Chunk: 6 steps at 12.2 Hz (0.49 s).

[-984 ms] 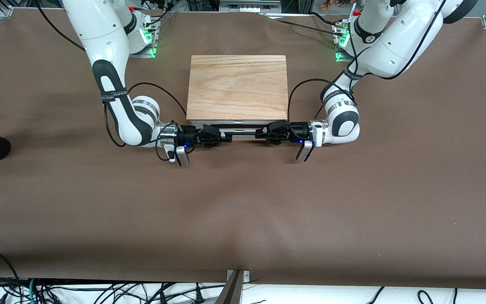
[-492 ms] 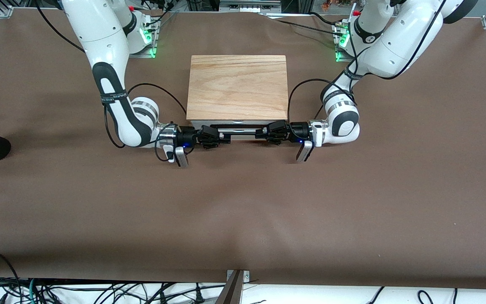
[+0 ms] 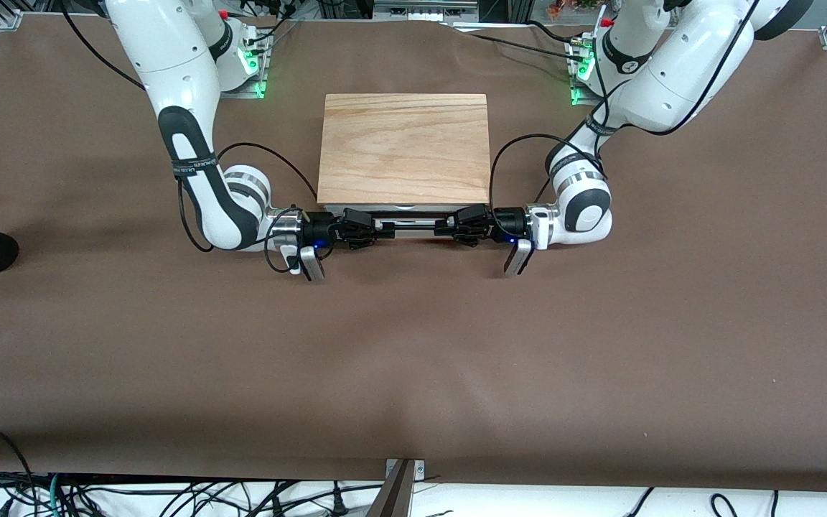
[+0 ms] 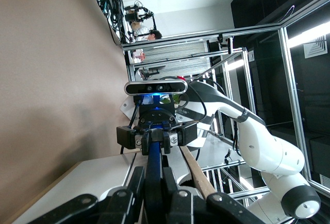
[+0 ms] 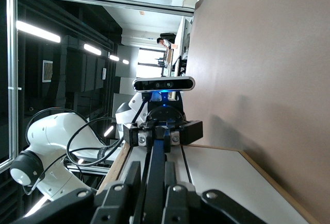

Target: Pull top drawer with both arms simultaneously

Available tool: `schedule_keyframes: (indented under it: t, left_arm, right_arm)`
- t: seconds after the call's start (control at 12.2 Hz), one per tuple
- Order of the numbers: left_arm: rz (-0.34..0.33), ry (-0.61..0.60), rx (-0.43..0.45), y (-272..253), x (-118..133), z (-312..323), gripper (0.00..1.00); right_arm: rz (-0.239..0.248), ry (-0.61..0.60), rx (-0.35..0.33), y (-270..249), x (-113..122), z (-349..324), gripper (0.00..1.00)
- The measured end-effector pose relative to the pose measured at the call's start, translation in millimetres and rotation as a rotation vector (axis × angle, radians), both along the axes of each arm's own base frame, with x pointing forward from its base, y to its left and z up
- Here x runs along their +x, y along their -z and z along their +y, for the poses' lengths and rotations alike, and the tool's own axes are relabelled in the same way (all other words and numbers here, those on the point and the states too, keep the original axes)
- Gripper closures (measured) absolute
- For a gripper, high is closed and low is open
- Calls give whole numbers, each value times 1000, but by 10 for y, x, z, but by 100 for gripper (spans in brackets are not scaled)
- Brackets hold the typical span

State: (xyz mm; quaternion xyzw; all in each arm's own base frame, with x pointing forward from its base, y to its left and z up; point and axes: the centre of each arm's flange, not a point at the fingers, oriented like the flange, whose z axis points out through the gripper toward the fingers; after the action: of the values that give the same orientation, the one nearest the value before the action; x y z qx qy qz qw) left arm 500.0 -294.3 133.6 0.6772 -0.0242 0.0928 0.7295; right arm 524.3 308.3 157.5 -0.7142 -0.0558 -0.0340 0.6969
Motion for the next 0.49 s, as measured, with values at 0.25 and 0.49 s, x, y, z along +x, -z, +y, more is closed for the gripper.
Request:
schedule_keyframes:
  t: [0.25,0.49]
  left_arm:
    - [0,0,-1,-1,-1,-1,80]
    - [0,0,-1,-1,0,-2,80]
  right_arm:
    - [2,1,-1,20,-4,-6,82]
    - [1,1,-1,19,-2,-7,82]
